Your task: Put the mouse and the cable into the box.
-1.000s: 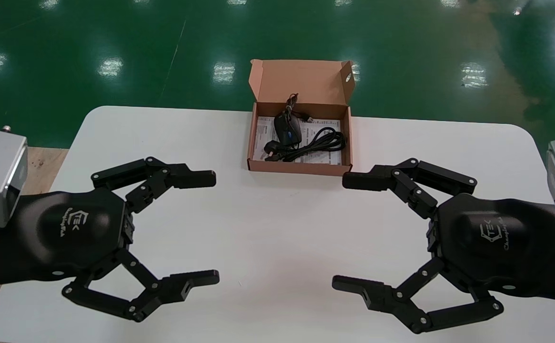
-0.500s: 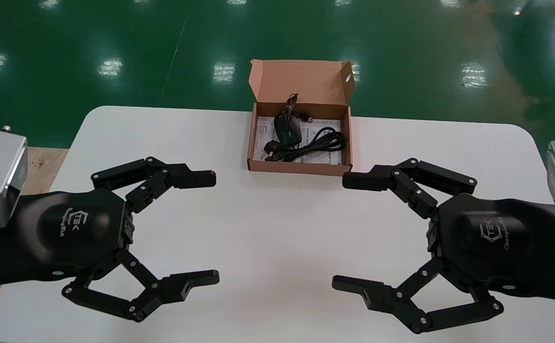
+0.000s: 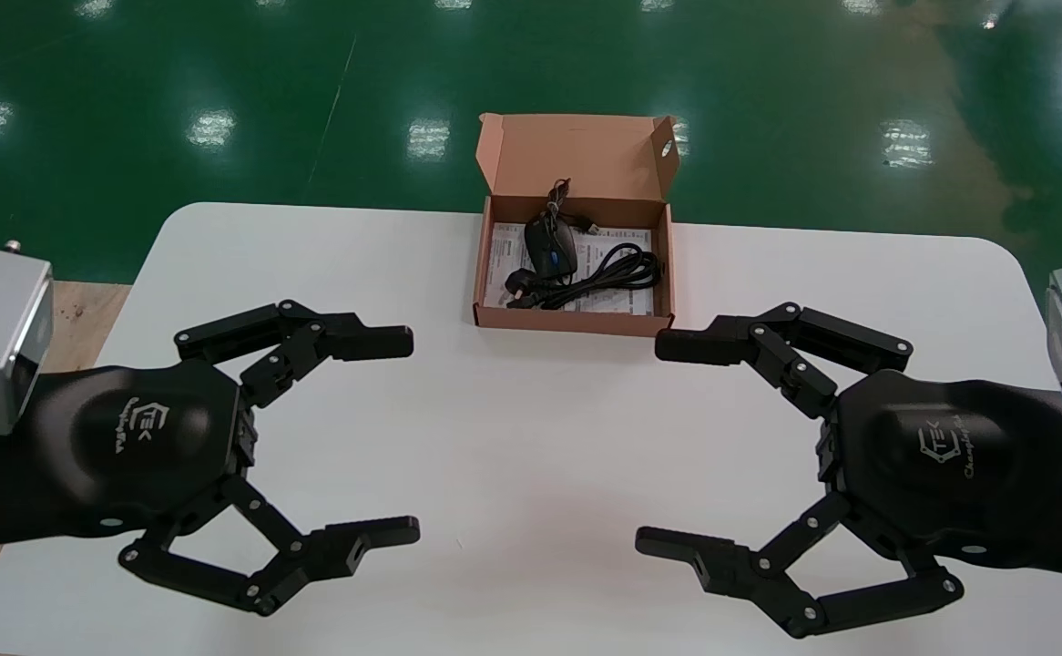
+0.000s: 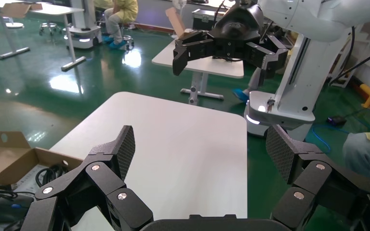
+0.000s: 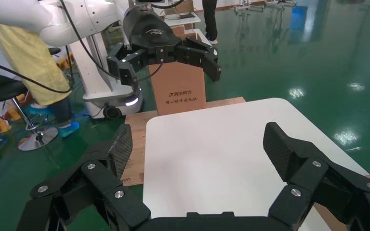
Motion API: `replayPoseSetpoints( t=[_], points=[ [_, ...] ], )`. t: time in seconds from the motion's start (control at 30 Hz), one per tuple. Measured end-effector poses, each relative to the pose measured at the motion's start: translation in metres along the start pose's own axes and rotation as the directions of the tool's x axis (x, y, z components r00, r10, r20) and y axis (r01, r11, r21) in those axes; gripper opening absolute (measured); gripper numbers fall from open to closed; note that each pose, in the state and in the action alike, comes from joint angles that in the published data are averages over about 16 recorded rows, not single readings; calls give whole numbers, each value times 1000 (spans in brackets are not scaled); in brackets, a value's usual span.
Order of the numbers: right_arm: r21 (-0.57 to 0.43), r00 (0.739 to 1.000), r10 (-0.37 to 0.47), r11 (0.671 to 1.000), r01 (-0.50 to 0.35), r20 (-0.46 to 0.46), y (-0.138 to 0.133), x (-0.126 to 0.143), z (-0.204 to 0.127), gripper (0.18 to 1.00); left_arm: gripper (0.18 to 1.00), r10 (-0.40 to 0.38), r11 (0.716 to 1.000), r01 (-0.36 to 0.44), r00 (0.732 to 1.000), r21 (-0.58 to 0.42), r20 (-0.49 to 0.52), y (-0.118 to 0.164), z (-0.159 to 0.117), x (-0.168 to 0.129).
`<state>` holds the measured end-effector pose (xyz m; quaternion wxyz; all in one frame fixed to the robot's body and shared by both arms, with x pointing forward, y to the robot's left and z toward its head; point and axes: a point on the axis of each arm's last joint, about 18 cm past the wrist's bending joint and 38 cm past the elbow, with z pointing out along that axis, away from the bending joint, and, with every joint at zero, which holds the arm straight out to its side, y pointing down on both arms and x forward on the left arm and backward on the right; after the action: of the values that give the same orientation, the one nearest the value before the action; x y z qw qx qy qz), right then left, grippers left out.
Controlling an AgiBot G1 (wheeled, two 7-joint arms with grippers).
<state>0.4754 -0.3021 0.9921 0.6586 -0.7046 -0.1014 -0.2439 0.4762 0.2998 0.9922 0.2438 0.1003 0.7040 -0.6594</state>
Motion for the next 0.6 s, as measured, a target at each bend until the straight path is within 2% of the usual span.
replayPoseSetpoints(
  t=[0.6],
  points=[
    [0, 1000, 0, 1000, 0, 0, 0, 0, 0, 1001, 1001, 0, 1000, 0, 1000, 0, 0, 0, 0, 0]
  ],
)
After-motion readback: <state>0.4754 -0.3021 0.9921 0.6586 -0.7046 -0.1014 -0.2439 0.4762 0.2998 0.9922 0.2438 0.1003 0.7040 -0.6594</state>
